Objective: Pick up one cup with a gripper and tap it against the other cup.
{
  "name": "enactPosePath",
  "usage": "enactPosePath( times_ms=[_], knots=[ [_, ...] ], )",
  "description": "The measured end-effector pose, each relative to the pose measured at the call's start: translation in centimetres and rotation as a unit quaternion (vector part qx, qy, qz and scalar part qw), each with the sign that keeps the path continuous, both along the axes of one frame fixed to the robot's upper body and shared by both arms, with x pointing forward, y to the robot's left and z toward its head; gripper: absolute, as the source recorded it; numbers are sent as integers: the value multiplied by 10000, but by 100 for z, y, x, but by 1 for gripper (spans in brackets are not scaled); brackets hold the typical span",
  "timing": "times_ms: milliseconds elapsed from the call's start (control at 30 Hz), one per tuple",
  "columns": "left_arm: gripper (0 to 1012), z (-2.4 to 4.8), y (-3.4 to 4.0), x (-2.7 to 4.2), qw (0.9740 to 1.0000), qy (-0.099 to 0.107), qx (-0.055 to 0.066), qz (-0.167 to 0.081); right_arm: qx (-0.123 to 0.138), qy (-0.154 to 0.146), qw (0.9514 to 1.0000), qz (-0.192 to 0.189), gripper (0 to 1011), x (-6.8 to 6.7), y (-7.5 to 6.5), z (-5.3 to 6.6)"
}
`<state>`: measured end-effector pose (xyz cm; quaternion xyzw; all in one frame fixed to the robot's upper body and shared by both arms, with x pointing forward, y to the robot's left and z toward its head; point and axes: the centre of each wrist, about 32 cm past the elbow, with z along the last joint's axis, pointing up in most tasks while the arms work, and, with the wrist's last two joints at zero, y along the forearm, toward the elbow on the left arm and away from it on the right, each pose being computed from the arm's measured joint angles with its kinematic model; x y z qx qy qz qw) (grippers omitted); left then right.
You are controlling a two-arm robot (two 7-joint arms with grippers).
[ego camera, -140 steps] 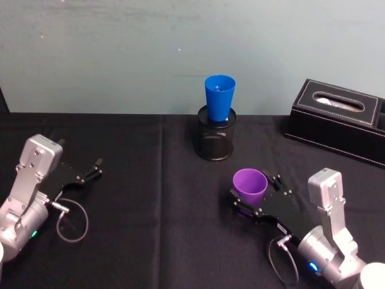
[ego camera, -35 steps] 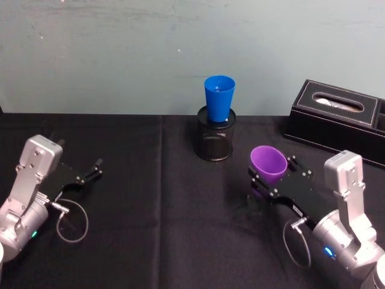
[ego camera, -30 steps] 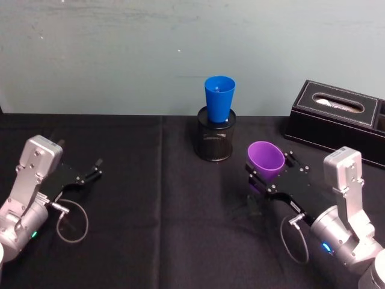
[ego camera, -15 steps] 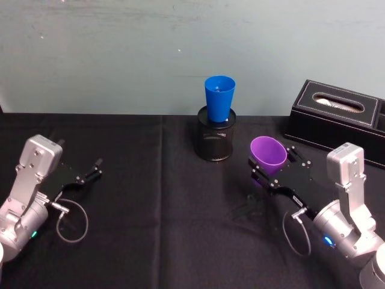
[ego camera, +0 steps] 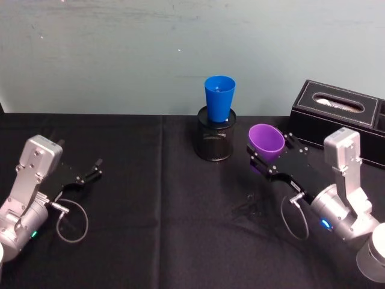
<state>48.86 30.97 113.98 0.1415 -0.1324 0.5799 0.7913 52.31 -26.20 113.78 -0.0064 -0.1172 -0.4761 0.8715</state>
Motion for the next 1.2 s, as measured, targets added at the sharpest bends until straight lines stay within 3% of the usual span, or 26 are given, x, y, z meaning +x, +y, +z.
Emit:
enactPosePath(
  times_ms=[533,1200],
  knots=[
    [1012,0,0,0,10000,0,0,0,-35,-126,9998,143,729,355,17,47],
    [1011,0,0,0,10000,0,0,0,66,-295,9988,383,729,681,134,153]
  ],
)
